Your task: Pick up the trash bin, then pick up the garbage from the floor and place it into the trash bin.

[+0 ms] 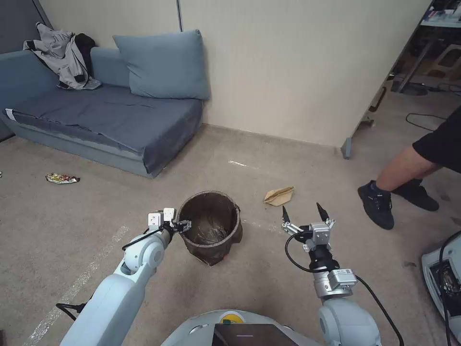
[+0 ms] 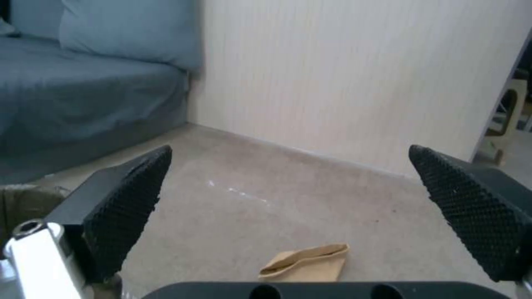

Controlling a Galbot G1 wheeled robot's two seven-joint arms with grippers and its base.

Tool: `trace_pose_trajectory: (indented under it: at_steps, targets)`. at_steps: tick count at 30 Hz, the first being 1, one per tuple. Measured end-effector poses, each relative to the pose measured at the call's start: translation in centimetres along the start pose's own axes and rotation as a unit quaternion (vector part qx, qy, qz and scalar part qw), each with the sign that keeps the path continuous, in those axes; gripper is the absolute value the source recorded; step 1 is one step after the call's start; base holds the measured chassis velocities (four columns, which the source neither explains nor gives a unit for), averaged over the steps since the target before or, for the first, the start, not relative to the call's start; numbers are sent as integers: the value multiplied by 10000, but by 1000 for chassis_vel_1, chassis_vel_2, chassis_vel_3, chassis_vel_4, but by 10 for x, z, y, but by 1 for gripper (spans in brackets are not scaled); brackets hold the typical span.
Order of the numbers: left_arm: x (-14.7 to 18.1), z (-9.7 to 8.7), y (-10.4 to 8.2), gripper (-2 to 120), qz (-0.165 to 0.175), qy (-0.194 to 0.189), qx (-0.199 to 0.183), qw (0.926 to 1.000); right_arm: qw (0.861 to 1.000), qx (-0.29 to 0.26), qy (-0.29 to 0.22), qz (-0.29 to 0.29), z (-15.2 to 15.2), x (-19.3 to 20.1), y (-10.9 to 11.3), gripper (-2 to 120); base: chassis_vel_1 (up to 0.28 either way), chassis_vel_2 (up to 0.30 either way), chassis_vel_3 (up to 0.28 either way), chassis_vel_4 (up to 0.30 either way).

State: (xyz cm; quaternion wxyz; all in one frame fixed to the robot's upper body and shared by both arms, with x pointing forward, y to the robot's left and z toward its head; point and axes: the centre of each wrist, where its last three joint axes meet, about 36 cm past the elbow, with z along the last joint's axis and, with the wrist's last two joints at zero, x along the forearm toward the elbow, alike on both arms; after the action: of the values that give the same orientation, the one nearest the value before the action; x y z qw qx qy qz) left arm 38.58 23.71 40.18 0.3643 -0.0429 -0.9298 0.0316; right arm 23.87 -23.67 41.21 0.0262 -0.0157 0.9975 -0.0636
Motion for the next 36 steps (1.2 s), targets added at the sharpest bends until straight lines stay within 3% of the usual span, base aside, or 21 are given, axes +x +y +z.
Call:
trace_pose_trajectory:
  at_steps: [19,31,36]
  targets:
    - [0,5,-5,7,52,80,126,9999,9999,-24,-48,-104,1,1,1,100,0,0,0,0]
    - [6,8,-6,4,82,79,174,9998,9999,-26,-101,-115,-2,0,1,100,0,0,0,0]
    - [15,14,-4,3,142,-164,316,9993,9998,-27,-139,-109,-3,-2,1,100,0,0,0,0]
